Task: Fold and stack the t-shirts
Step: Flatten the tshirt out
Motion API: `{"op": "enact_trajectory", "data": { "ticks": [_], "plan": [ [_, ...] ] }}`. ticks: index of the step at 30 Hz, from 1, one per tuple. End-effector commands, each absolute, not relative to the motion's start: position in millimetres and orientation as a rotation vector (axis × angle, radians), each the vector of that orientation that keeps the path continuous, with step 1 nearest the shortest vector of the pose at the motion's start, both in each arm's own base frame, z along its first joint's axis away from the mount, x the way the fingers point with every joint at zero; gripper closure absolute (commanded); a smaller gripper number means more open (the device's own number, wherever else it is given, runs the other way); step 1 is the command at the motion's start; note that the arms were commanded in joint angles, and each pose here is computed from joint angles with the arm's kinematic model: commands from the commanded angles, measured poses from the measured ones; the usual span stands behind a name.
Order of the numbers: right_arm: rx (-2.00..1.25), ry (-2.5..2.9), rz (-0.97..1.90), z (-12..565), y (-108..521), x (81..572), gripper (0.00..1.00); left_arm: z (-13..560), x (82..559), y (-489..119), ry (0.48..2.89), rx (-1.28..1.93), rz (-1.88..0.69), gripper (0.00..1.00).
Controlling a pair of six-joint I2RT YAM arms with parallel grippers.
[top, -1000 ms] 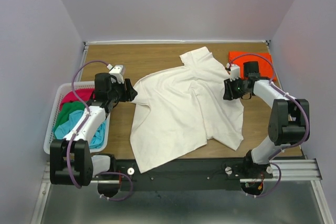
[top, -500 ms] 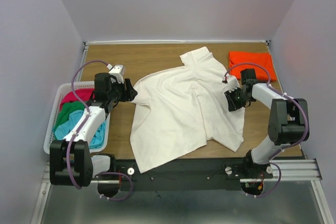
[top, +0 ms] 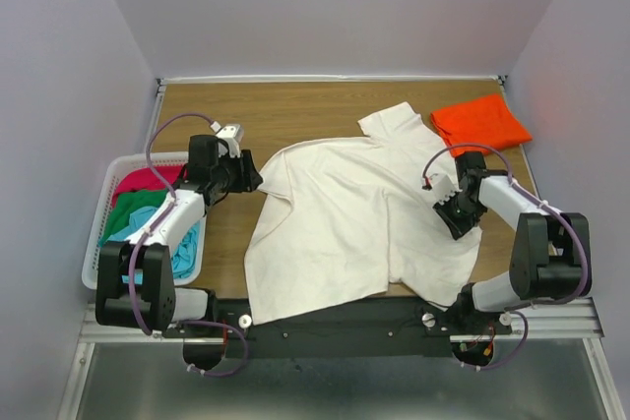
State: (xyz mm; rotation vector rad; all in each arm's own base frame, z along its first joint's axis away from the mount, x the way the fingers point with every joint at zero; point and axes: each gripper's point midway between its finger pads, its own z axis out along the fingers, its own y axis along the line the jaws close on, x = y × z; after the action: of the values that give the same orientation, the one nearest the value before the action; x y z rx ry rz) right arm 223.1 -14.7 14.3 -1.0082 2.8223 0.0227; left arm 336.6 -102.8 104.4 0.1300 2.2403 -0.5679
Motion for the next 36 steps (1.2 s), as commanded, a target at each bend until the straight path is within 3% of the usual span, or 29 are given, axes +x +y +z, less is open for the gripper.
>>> {"op": "enact_trajectory", "data": {
  "ticks": [1,5,10,14,21,23,24,36],
  "plan": [
    [-1.043,2.912,-0.065,22,-37,196,0.68,106,347,-102,2.280,0.137,-0.492,0.44],
    [-0.957,2.799,0.070,41,-14,221,0.56,102,362,-105,2.333,0.153,-0.403,0.44],
    [-0.891,2.622,0.405,71,35,258,0.55,76,374,-92,2.426,0.132,-0.268,0.44],
    [-0.842,2.534,0.517,89,53,279,0.54,67,377,-88,2.452,0.131,-0.233,0.44],
    [-0.606,2.456,0.285,116,29,354,0.53,60,379,-82,2.469,0.130,-0.190,0.44],
    [-0.485,2.412,0.195,132,11,391,0.53,65,379,-83,2.450,0.135,-0.191,0.45],
    [-0.397,2.352,0.155,157,-4,433,0.54,79,382,-80,2.398,0.135,-0.177,0.45],
    [-0.290,2.405,0.063,107,-31,549,0.54,91,381,-79,2.332,0.138,-0.174,0.45]
  ]
}}
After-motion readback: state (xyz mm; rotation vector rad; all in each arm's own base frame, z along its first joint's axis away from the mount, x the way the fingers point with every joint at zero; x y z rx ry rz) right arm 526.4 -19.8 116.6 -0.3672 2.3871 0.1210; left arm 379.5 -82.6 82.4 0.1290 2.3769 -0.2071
